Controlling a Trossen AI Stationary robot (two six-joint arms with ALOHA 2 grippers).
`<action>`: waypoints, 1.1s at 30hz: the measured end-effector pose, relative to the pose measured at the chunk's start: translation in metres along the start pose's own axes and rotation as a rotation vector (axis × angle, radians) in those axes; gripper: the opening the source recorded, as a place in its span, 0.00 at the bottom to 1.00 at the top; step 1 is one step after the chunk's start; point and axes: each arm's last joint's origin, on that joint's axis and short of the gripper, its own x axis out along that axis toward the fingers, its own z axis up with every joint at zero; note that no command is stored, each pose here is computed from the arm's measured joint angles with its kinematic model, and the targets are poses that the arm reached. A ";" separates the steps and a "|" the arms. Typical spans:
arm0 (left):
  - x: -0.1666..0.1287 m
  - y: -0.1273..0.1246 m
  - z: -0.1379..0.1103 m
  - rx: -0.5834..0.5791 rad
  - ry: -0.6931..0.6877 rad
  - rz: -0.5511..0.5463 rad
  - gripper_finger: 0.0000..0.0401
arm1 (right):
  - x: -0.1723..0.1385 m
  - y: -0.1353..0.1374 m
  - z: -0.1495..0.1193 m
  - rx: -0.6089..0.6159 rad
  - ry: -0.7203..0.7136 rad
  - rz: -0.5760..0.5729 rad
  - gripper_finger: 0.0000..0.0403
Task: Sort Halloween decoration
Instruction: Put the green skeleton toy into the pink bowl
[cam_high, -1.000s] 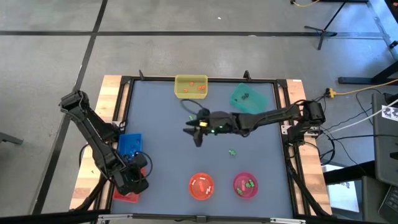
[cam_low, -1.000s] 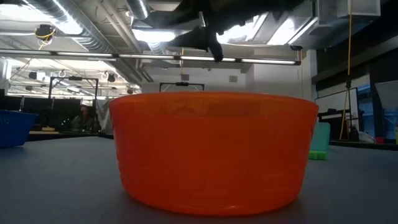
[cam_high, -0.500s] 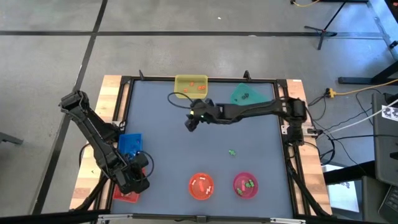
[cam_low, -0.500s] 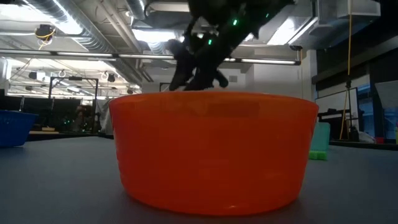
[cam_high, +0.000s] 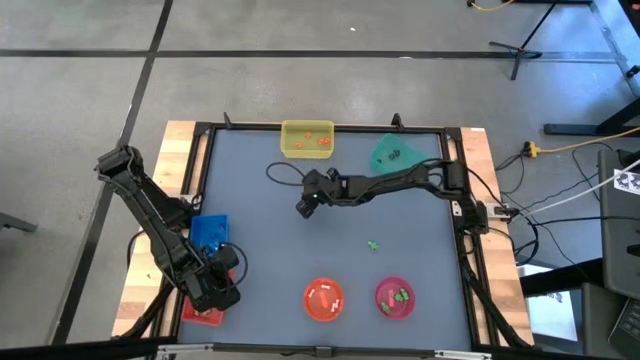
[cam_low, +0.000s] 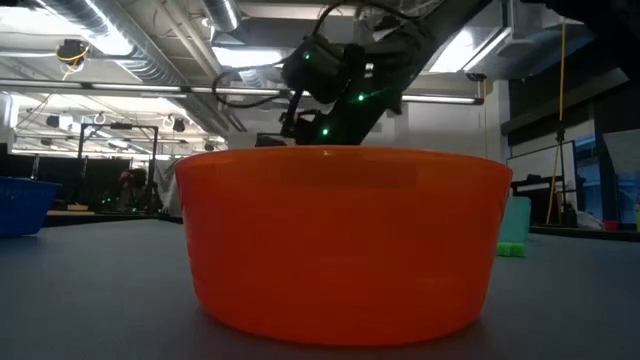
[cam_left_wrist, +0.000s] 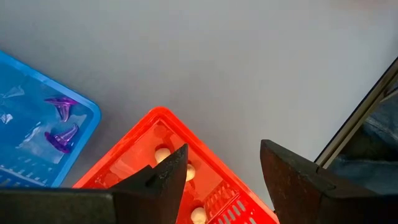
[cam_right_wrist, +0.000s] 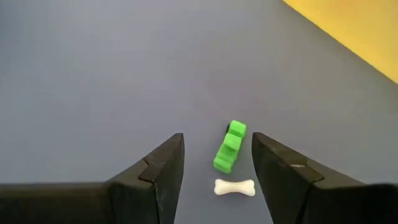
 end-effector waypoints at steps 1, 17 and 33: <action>0.000 0.000 0.000 0.000 0.000 0.000 0.46 | 0.002 0.000 -0.001 -0.001 0.001 -0.001 0.46; 0.000 0.000 0.001 0.001 -0.019 -0.001 0.46 | 0.024 -0.002 -0.017 -0.012 0.015 -0.051 0.46; 0.000 0.000 0.001 0.001 -0.035 -0.001 0.46 | 0.024 -0.002 -0.017 -0.013 0.017 -0.052 0.20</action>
